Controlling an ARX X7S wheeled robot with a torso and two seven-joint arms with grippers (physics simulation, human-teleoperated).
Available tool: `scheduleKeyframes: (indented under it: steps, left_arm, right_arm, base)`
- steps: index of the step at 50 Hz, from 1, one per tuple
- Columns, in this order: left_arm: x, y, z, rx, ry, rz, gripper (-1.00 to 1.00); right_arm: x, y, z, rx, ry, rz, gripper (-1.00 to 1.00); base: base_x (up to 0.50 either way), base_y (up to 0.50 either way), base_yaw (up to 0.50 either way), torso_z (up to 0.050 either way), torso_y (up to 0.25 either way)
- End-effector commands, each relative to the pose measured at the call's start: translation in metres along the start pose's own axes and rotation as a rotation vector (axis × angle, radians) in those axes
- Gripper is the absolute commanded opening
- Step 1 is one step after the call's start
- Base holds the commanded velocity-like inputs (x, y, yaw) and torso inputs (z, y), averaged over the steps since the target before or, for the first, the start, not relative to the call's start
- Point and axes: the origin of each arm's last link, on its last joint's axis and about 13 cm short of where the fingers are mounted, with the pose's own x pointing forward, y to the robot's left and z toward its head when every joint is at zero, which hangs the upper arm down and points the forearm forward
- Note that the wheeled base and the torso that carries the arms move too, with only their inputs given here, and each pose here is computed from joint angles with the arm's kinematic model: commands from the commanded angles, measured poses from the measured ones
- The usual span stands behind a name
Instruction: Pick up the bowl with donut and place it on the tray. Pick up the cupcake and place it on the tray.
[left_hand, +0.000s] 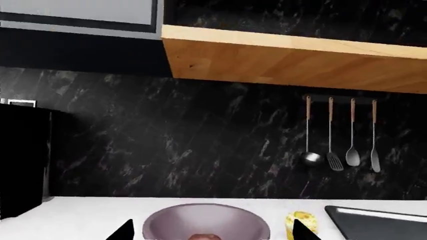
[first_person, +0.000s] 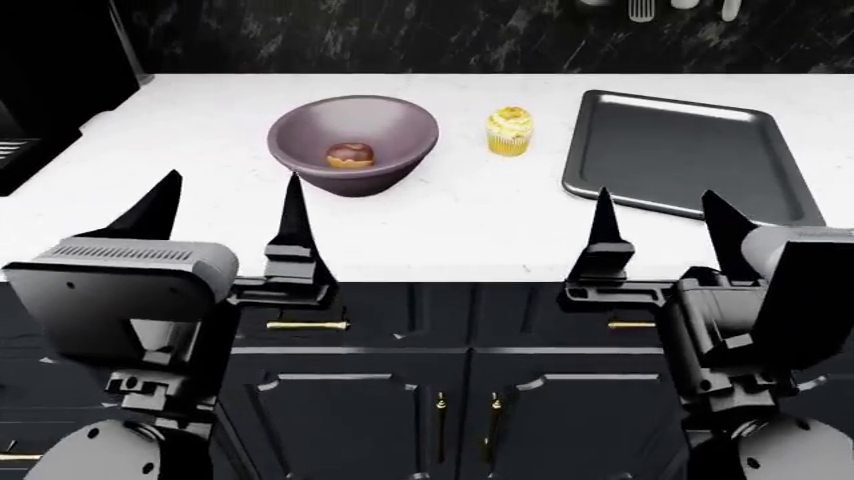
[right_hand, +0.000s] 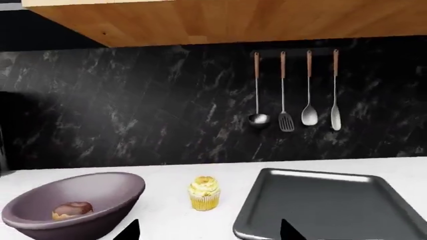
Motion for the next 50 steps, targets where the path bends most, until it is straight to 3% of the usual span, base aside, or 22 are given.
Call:
scheduleKeyframes:
  steps: [1,22,50]
  left_arm:
    - [0.0114,0.0032,0.0327,0.100,-0.055,-0.050,1.00]
    - [0.0121,0.0091,0.0301,0.082,-0.059,-0.025,1.00]
    - [0.0132,0.0108,0.0326,0.087,-0.063,-0.029,1.00]
  right_arm:
    - [-0.0009,-0.0047,0.0447,-0.111,-0.098,0.002,1.00]
    - [-0.0018,-0.0061,0.0515,-0.120,-0.122,0.004,1.00]
    - [-0.0012,-0.0062,0.0491,-0.118,-0.112,0.018,1.00]
  base:
    - [0.00,0.00,0.00,0.000,0.000]
    - [0.00,0.00,0.00,0.000,0.000]
    - [0.15,0.00,0.00,0.000,0.000]
